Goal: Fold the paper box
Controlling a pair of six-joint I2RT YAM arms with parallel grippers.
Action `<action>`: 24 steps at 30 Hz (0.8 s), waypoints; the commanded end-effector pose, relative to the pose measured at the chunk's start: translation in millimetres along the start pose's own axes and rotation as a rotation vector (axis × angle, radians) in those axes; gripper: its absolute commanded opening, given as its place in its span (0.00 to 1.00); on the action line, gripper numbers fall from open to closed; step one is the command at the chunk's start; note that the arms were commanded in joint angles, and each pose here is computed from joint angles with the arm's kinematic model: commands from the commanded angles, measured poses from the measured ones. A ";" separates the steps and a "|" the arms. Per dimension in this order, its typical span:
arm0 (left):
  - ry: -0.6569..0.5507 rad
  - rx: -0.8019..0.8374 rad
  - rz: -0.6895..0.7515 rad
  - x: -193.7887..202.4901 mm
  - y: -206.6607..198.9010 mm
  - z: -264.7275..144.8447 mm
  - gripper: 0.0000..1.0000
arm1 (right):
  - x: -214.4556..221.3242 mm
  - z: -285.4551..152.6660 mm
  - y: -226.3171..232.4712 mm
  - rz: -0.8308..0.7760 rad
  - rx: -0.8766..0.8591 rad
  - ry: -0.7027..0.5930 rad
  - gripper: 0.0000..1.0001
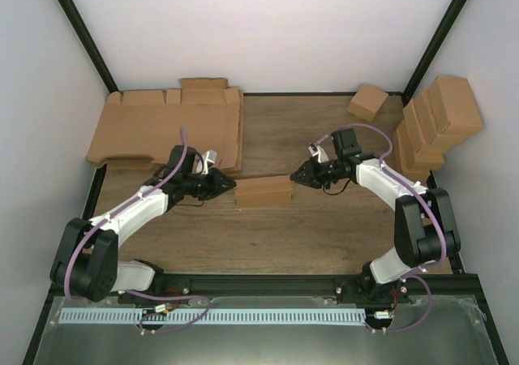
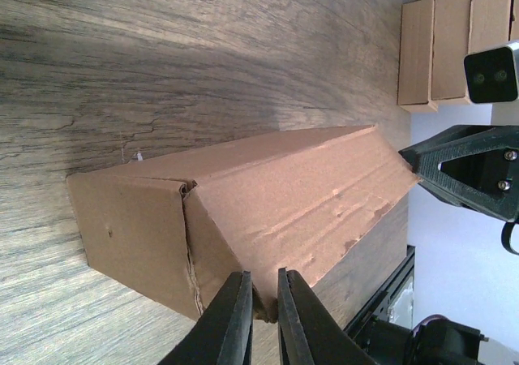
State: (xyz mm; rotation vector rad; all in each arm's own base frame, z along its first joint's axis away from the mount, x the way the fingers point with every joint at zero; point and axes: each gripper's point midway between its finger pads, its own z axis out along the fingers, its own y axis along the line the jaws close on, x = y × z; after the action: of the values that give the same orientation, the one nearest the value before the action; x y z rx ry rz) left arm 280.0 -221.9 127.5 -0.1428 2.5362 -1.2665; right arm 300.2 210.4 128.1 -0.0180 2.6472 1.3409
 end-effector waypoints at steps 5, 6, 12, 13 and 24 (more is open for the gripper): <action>0.044 -0.041 -0.009 14.7 19.2 5.4 0.09 | 5.8 9.1 -7.0 -0.019 0.040 0.029 0.13; 0.049 -0.047 -0.015 17.3 22.5 6.0 0.09 | 8.7 11.0 -10.9 -0.016 0.049 0.033 0.12; 0.084 -0.080 -0.015 33.0 45.3 15.7 0.07 | 21.2 20.0 -37.0 0.004 0.105 0.045 0.11; 0.091 -0.087 -0.015 35.2 48.2 17.5 0.05 | 20.8 19.4 -38.6 0.004 0.112 0.043 0.10; -0.015 -0.141 0.091 1.7 15.0 -10.7 0.23 | -11.1 -13.7 10.6 -0.151 0.093 -0.087 0.35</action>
State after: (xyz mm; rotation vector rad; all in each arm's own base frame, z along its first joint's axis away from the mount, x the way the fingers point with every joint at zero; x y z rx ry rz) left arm 271.4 -214.6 105.0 -0.0796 2.5955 -1.1513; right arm 295.0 203.7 108.2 -0.0648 2.6844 1.1877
